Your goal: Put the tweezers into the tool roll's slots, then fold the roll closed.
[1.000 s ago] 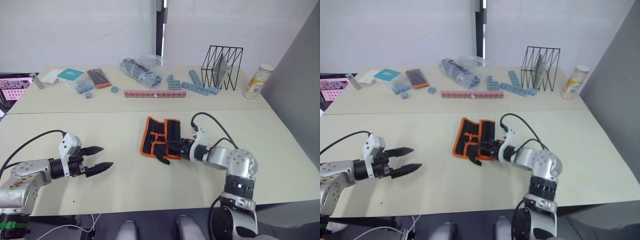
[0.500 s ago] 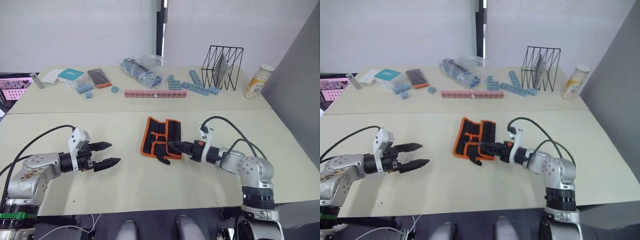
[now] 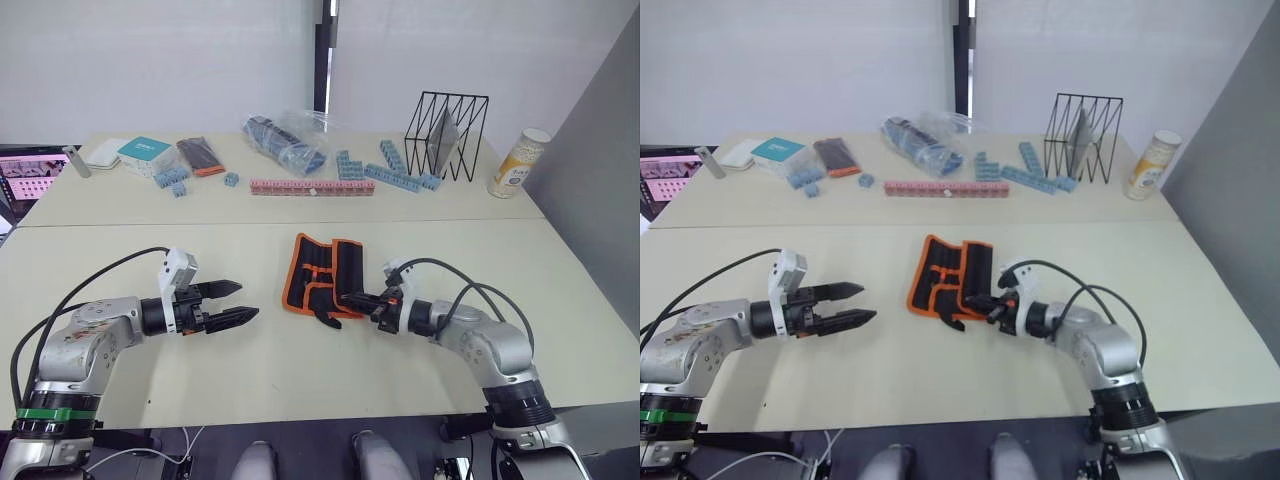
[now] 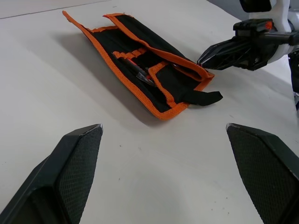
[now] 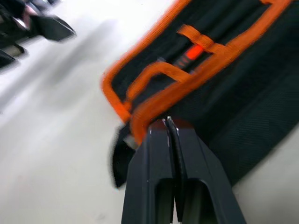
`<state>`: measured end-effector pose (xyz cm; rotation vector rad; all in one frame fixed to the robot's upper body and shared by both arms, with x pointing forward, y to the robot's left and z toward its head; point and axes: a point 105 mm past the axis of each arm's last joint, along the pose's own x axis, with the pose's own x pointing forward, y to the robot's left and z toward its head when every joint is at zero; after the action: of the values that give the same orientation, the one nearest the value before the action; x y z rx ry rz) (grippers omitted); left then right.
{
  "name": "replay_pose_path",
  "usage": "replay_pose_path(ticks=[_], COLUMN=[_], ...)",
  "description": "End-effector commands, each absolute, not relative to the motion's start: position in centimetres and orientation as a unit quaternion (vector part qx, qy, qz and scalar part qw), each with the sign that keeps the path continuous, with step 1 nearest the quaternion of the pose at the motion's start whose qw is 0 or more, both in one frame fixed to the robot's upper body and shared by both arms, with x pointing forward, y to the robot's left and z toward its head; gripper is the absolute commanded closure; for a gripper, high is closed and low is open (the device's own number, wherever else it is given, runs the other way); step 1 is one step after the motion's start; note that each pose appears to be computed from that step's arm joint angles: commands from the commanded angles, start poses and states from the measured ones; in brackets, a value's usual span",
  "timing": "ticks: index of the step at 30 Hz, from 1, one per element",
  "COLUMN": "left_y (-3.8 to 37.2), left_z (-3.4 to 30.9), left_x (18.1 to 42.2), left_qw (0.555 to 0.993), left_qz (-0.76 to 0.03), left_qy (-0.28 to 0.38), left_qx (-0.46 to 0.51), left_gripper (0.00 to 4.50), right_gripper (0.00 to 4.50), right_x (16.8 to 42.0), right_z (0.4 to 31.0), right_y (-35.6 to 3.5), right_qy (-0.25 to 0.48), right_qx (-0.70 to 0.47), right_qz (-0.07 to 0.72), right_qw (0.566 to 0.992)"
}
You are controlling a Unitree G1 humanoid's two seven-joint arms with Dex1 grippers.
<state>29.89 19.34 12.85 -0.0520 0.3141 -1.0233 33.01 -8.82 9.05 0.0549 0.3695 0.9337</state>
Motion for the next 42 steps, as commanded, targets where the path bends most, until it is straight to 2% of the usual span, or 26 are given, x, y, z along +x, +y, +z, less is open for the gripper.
replay_pose_path(ticks=[1,7,11,15,18,22,29,34,42], left_y=[18.2,17.0,16.8,15.3,14.2,13.2,13.3,14.5,13.9], left_z=[13.4,13.0,12.4,12.4,11.4,10.2,10.7,11.3,13.4], left_x=[30.0,31.3,33.4,33.9,34.3,34.3,35.2,36.1,37.7], left_qw=[0.851,0.857,0.874,0.862,0.854,0.847,0.852,0.865,0.863], left_qz=[-0.501,-0.481,-0.437,-0.449,-0.448,-0.446,-0.436,-0.426,-0.462], left_qy=[0.148,0.163,0.176,0.181,0.203,0.235,0.224,0.219,0.198], left_qx=[-0.048,-0.091,-0.119,-0.150,-0.167,-0.167,-0.181,-0.148,-0.045], left_gripper=[0.00,0.00,0.00,0.00,0.78,2.18,4.48,4.48,4.48], right_gripper=[4.45,4.45,4.45,4.45,4.50,4.50,4.50,4.50,4.50], right_x=[33.8,33.4,33.4,33.4,33.4,33.5,33.5,33.3,34.4], right_z=[7.8,6.3,6.2,6.3,6.4,6.5,7.1,8.7,11.1], right_y=[-9.8,-9.5,-9.4,-9.3,-9.3,-9.3,-9.2,-8.2,-5.7], right_qy=[0.165,0.167,0.166,0.165,0.164,0.164,0.158,0.125,0.082], right_qx=[-0.052,-0.100,-0.100,-0.097,-0.094,-0.089,-0.088,-0.123,-0.163], right_qz=[0.422,0.428,0.423,0.421,0.417,0.411,0.408,0.436,0.433], right_qw=[0.890,0.883,0.885,0.887,0.889,0.892,0.895,0.883,0.883])
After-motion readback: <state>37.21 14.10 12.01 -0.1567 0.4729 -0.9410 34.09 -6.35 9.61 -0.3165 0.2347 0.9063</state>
